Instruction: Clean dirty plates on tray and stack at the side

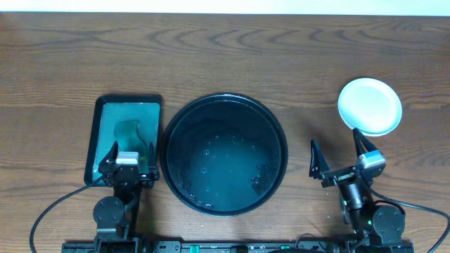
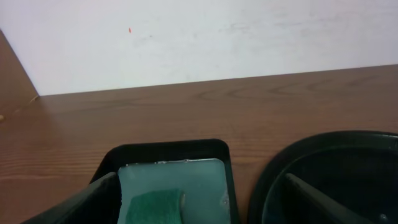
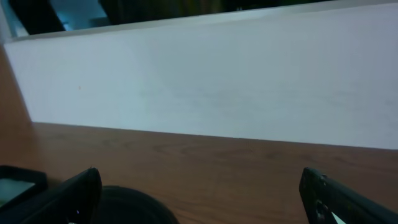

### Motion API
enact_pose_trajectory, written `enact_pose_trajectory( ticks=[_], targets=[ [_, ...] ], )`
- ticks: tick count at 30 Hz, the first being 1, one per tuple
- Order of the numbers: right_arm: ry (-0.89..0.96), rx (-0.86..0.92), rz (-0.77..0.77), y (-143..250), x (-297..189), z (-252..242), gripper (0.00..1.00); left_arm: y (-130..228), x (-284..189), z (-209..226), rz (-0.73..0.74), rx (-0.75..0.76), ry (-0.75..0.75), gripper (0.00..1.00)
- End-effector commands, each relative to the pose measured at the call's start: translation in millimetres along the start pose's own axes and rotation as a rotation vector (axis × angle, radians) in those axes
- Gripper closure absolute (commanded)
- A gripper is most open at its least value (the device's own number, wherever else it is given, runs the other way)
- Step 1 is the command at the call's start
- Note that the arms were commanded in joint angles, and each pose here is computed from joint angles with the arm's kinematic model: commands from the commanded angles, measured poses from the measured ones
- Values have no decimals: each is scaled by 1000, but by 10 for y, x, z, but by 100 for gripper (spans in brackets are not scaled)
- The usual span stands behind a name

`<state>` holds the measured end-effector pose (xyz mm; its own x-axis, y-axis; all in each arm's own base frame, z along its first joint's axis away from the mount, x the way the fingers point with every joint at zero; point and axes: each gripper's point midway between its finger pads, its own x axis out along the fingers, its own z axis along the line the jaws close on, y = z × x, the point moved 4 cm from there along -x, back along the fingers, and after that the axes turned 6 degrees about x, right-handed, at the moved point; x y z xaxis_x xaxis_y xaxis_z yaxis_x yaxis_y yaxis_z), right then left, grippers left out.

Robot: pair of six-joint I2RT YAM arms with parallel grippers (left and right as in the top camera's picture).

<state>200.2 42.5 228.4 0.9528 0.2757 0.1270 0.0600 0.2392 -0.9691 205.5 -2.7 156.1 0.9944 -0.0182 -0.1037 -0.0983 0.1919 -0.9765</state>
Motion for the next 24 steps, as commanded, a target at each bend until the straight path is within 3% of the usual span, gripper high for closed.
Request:
enact_pose_trajectory(
  ticks=[1,11,24],
  targets=[
    [33,25,-35,16,-32,-45,1,115,3,-46,40,3,29,19],
    [87,144,-9,276,-42,-167,1,115,4,-46,40,3,28,19],
    [75,-11,177,636,-75,-179,1,115,4,-46,40,3,28,19]
  ],
)
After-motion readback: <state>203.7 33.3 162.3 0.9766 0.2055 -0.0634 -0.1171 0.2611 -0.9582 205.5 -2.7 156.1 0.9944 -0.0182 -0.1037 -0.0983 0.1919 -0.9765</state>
